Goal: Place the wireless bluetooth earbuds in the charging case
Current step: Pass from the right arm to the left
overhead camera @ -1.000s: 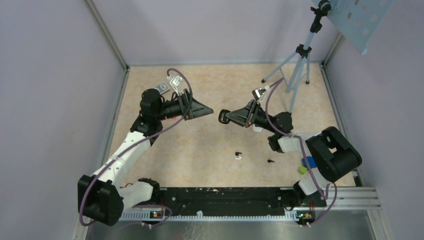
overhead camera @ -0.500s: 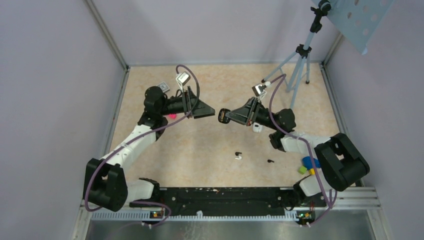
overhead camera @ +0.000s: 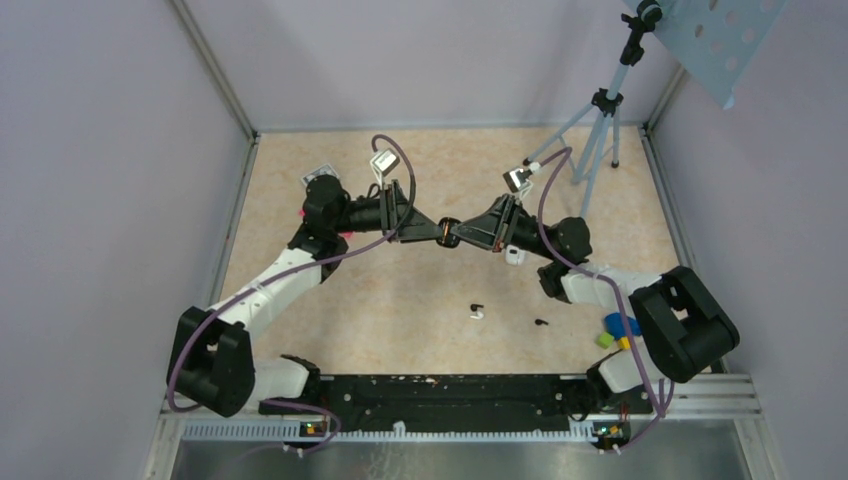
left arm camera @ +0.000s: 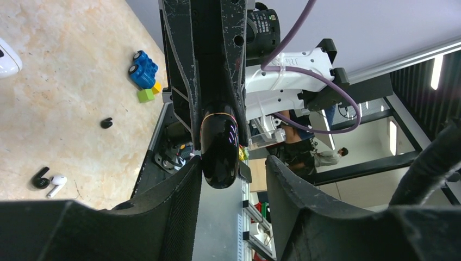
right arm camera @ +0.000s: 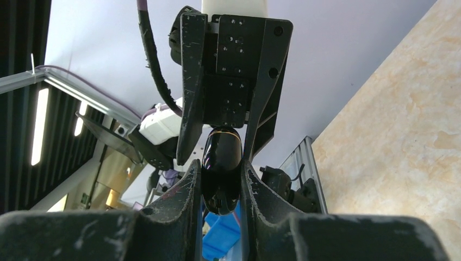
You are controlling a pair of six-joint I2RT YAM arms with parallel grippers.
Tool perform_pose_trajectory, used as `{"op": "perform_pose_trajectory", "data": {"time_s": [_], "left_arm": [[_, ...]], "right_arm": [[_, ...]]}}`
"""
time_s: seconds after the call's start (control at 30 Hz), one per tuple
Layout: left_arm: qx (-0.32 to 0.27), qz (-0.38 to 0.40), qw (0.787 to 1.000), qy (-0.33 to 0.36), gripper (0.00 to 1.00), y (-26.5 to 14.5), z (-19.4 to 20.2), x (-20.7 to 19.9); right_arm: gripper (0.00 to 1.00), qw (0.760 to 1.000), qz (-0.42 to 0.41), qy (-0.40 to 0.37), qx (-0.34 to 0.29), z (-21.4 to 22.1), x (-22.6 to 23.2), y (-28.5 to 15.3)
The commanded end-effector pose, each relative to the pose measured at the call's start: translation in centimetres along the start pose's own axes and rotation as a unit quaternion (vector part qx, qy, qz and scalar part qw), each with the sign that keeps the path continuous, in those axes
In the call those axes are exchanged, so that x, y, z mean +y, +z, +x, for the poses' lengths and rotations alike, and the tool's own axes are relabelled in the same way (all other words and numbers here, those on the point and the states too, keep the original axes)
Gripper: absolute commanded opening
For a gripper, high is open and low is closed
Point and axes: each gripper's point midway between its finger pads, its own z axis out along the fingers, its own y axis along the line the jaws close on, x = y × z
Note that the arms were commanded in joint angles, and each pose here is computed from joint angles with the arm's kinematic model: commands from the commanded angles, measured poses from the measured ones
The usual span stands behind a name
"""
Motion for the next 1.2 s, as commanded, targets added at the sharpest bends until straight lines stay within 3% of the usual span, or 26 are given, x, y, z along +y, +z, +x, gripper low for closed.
{"op": "perform_pose_trajectory", "data": {"time_s": [0.0,0.33,0.63,0.77,0.9,1.17], "left_arm": [[-0.004,0.024,0.999,0.036,0.51,0.3,-0.8,-1.7],[0.004,0.026,0.999,0.036,0.39,0.5,-0.8,-1.4],[-0.001,0.022,0.999,0.039,0.16,0.5,-0.9,-1.2],[0.000,0.026,0.998,0.052,0.00,0.4,-0.8,-1.6],[0.006,0.037,0.997,0.065,0.00,0.3,-0.6,-2.2],[0.023,0.069,0.994,0.082,0.00,0.0,0.2,-3.0]], "right_arm": [[0.00,0.999,-0.038,-0.037,0.000,-0.4,2.6,0.7],[0.00,0.999,-0.038,-0.036,-0.005,-1.0,2.5,1.2],[0.00,0.999,-0.035,-0.034,-0.004,-1.2,2.2,1.6],[0.00,0.998,-0.044,-0.043,0.004,-0.3,2.0,0.9],[0.00,0.994,-0.092,-0.041,0.030,1.3,2.6,-0.1],[0.00,0.991,-0.100,-0.042,0.077,2.5,2.1,-0.1]]}}
